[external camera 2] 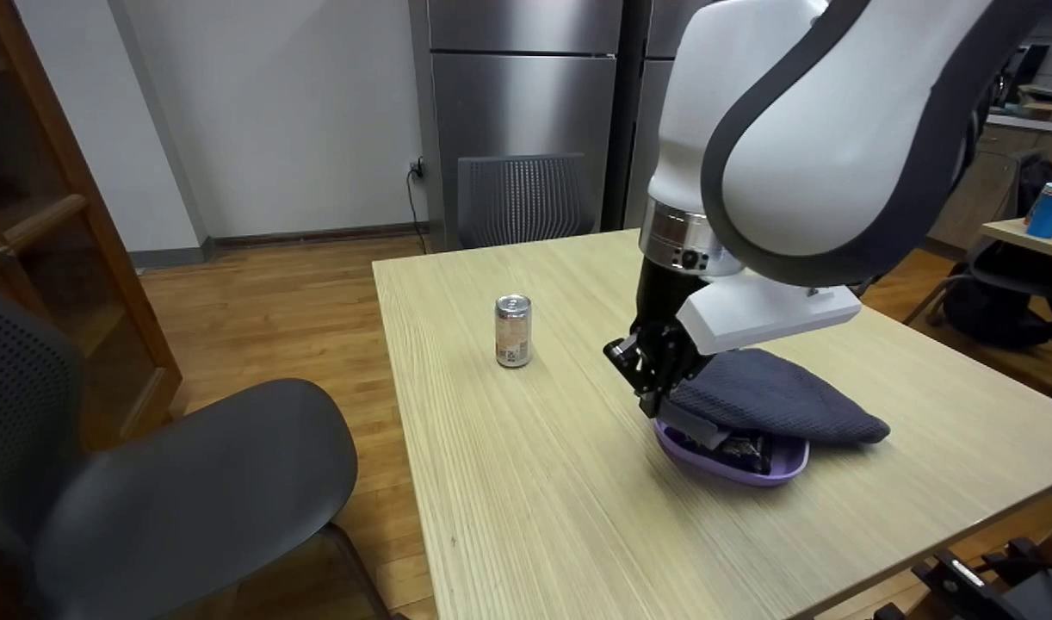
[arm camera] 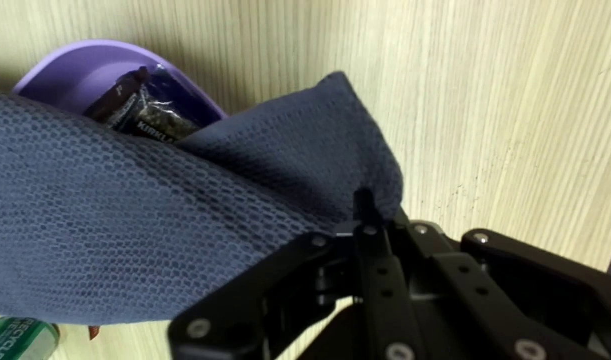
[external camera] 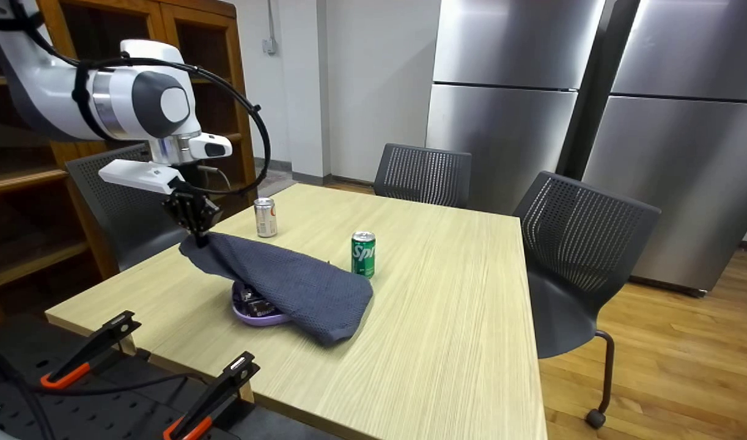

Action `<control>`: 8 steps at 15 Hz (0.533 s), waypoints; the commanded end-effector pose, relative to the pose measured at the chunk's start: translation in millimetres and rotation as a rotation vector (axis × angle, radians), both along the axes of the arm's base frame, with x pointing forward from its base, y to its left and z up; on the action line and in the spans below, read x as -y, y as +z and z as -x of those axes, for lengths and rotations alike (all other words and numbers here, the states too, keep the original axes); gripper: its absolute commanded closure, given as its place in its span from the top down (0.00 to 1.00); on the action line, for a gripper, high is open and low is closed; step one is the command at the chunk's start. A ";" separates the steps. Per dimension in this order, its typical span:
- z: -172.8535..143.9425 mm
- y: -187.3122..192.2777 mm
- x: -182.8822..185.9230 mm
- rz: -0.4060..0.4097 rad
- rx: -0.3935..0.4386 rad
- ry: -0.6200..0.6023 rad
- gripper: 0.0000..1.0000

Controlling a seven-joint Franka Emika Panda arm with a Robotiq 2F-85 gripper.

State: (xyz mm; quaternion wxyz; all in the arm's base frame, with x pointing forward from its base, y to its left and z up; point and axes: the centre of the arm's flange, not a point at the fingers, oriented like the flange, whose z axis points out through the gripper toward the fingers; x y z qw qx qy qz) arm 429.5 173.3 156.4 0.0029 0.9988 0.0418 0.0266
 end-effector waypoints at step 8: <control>15.6 6.1 -62.0 0.039 -0.033 0.034 0.01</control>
